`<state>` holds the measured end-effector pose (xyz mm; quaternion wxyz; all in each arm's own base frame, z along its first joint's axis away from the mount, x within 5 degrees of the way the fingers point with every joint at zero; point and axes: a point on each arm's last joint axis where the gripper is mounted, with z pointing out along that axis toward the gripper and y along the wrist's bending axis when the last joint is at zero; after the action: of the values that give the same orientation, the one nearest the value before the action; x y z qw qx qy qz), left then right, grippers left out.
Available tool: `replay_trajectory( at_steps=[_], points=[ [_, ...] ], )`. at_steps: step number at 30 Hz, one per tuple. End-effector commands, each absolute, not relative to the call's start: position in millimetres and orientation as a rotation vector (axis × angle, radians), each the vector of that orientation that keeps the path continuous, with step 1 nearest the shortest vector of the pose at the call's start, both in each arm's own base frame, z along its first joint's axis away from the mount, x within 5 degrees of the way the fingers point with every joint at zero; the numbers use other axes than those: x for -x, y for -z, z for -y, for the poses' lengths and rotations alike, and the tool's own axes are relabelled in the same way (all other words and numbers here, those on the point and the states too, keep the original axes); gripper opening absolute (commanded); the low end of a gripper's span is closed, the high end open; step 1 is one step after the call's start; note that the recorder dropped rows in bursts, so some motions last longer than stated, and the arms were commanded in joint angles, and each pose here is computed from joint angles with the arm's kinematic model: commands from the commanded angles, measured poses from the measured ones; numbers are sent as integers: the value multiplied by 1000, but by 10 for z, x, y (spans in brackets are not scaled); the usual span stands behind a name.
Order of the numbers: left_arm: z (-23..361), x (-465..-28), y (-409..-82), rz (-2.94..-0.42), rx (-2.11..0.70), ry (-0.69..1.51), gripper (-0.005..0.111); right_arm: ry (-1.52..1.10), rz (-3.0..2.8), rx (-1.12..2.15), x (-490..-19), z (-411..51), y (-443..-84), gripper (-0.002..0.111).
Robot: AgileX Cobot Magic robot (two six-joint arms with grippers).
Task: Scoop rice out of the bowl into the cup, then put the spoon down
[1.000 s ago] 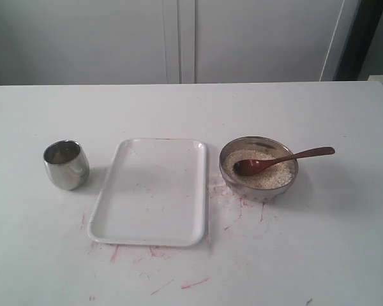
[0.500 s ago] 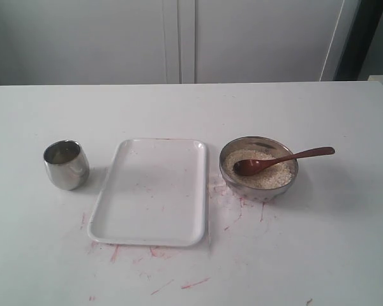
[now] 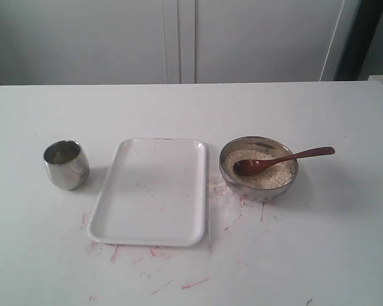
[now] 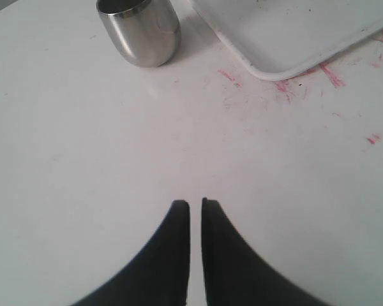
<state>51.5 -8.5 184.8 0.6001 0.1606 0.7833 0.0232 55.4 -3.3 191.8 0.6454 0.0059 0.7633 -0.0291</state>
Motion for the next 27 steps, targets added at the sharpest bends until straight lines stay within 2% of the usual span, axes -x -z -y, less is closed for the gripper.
replay_trajectory(
  at_steps=[1, 8, 13, 18, 27],
  points=[
    [85, -506, -1790, -1855, -377, -47, 14, 82, -1695, -10, -557, 37, -1941, 0],
    [85, -506, -1790, -1855, -377, -47, 14, 15, -1450, -60, -558, 28, -2161, 0],
    [85, -506, -1790, -1855, -377, -47, 14, -270, -1110, -231, -478, 27, -2441, 0],
    [85, -506, -1790, -1855, -377, -47, 14, -342, -731, -198, -276, 35, -2717, 0],
    [85, -506, -1790, -1855, -377, -47, 14, -560, -403, -326, 47, 148, -3272, 0]
  ],
)
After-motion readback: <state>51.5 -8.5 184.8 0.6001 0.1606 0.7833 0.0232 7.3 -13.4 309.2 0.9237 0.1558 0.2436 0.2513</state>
